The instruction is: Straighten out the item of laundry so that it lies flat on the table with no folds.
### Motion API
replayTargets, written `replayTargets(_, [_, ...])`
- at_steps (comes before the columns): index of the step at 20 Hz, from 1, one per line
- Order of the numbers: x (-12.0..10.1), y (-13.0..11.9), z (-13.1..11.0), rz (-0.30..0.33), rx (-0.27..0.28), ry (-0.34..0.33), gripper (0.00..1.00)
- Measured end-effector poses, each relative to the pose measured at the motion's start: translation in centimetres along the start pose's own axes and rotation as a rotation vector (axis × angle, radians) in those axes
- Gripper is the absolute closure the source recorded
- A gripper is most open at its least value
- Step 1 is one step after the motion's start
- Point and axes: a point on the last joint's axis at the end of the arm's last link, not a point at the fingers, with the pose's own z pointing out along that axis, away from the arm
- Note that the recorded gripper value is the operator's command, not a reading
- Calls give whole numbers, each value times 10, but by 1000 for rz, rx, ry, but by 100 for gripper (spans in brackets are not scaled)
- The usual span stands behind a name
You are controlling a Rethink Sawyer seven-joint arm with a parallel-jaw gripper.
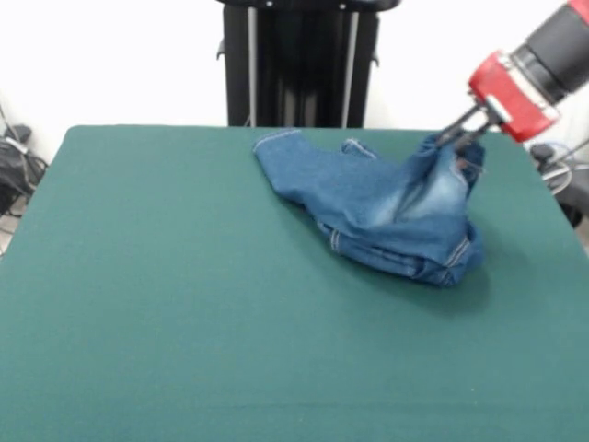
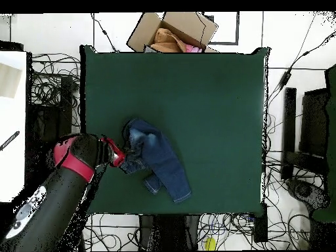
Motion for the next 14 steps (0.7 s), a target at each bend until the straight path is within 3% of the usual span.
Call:
replayTargets(7, [5, -16, 9, -13, 48, 18, 100])
replayTargets(8, [16, -12, 5, -32, 79, 36, 100])
replayTargets(14, [43, 1, -5, -80, 151, 66, 100])
